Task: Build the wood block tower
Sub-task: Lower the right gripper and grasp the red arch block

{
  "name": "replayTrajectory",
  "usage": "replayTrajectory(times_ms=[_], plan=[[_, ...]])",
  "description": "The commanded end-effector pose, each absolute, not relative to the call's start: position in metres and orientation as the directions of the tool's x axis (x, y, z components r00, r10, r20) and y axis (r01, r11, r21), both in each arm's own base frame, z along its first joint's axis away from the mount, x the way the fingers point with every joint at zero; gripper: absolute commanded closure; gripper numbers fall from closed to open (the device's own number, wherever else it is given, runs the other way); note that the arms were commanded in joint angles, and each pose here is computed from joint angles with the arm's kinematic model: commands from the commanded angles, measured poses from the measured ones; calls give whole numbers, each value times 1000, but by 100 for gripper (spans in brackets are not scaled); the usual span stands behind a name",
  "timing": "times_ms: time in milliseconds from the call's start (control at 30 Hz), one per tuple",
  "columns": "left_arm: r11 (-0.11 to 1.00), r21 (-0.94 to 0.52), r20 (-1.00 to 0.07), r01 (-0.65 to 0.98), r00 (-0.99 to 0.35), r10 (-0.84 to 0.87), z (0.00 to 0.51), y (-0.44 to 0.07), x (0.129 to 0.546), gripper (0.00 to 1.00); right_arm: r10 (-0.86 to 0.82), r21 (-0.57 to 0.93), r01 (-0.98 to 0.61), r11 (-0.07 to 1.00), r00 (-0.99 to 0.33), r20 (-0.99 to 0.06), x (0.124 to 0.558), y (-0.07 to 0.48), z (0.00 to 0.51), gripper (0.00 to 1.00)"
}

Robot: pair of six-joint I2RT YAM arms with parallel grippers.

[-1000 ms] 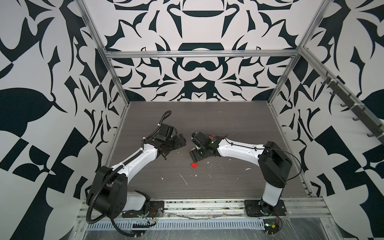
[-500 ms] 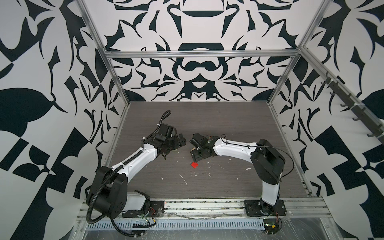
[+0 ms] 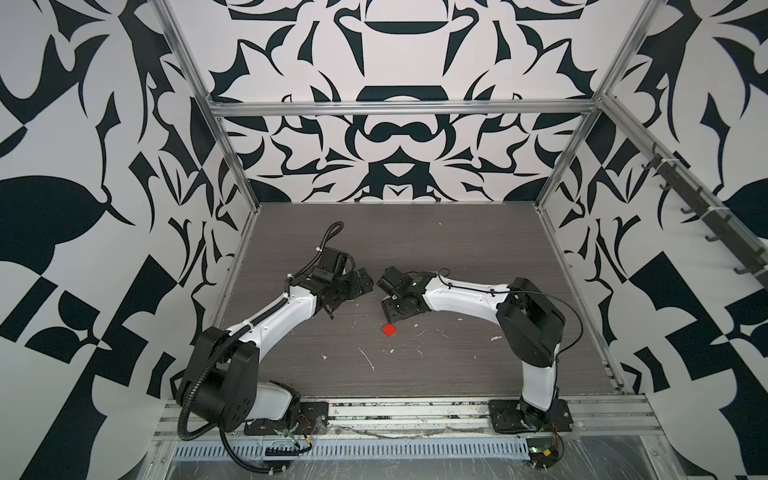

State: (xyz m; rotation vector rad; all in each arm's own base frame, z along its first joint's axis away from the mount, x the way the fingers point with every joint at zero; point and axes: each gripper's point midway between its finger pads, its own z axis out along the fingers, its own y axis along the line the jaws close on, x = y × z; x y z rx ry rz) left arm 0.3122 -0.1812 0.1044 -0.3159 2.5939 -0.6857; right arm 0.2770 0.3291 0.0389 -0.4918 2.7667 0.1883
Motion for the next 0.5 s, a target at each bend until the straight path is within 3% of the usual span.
replayTrajectory(times_ms=[0, 233, 467], plan=[[846, -520, -337, -119, -881, -331, 102, -181, 313, 1, -298, 55, -339, 939, -886, -356, 281, 331, 50, 33], [845, -520, -335, -120, -882, -331, 102, -182, 314, 0, -297, 51, -335, 941, -888, -352, 281, 329, 50, 28], [843, -524, -330, -119, -884, -330, 101, -184, 314, 1, -302, 38, -334, 942, -891, -340, 279, 326, 47, 31]])
